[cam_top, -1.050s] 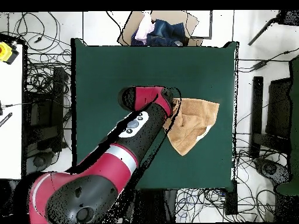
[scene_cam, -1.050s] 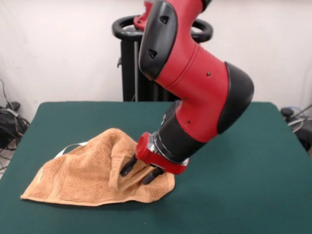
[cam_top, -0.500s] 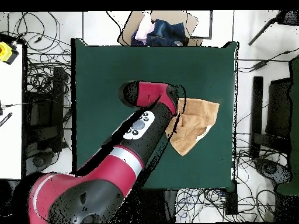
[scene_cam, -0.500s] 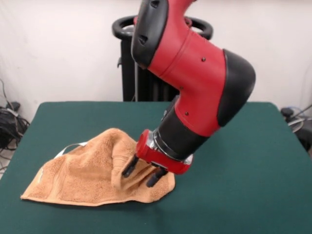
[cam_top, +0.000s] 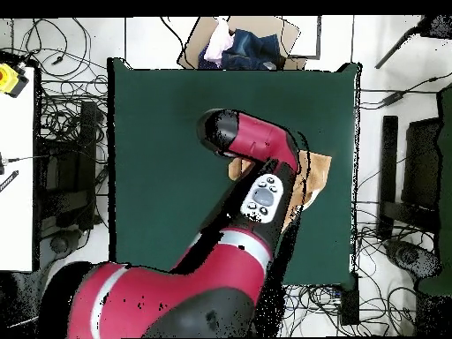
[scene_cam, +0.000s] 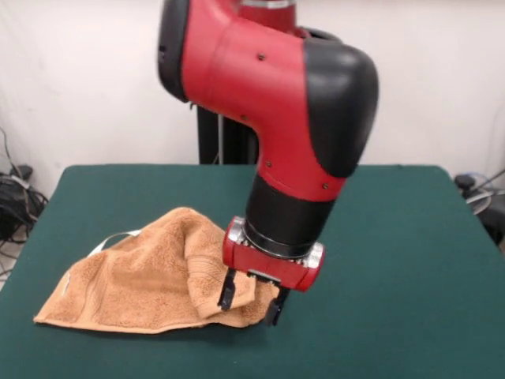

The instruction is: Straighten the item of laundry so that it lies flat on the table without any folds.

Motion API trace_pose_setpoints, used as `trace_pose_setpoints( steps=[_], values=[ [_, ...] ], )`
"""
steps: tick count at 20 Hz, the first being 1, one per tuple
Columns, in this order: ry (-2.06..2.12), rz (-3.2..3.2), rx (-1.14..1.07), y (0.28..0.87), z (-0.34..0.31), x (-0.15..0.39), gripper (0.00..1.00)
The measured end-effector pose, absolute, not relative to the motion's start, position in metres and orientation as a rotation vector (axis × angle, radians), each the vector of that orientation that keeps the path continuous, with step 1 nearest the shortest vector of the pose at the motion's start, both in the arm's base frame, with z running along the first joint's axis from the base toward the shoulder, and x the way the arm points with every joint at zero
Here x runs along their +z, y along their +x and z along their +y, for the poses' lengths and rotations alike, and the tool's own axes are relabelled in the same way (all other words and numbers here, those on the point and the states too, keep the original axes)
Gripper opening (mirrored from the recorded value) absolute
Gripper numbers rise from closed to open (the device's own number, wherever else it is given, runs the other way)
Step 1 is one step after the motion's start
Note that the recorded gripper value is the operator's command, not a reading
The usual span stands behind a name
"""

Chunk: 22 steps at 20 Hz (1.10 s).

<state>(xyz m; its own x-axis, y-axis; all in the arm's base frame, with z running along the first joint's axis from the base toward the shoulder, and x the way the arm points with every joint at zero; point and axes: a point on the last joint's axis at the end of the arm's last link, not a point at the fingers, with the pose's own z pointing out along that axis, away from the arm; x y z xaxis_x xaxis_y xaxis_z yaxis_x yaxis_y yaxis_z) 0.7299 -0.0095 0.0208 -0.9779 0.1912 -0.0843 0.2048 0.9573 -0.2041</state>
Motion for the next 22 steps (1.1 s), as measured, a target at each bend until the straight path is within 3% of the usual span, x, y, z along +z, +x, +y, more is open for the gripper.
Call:
trace_pose_setpoints(
  steps=[10,22],
  values=[
    [0.411,2.962,-0.123,0.741,-0.007,0.043,1.0],
    [0.241,3.01,-0.245,0.725,0.035,0.013,1.0]
  ],
)
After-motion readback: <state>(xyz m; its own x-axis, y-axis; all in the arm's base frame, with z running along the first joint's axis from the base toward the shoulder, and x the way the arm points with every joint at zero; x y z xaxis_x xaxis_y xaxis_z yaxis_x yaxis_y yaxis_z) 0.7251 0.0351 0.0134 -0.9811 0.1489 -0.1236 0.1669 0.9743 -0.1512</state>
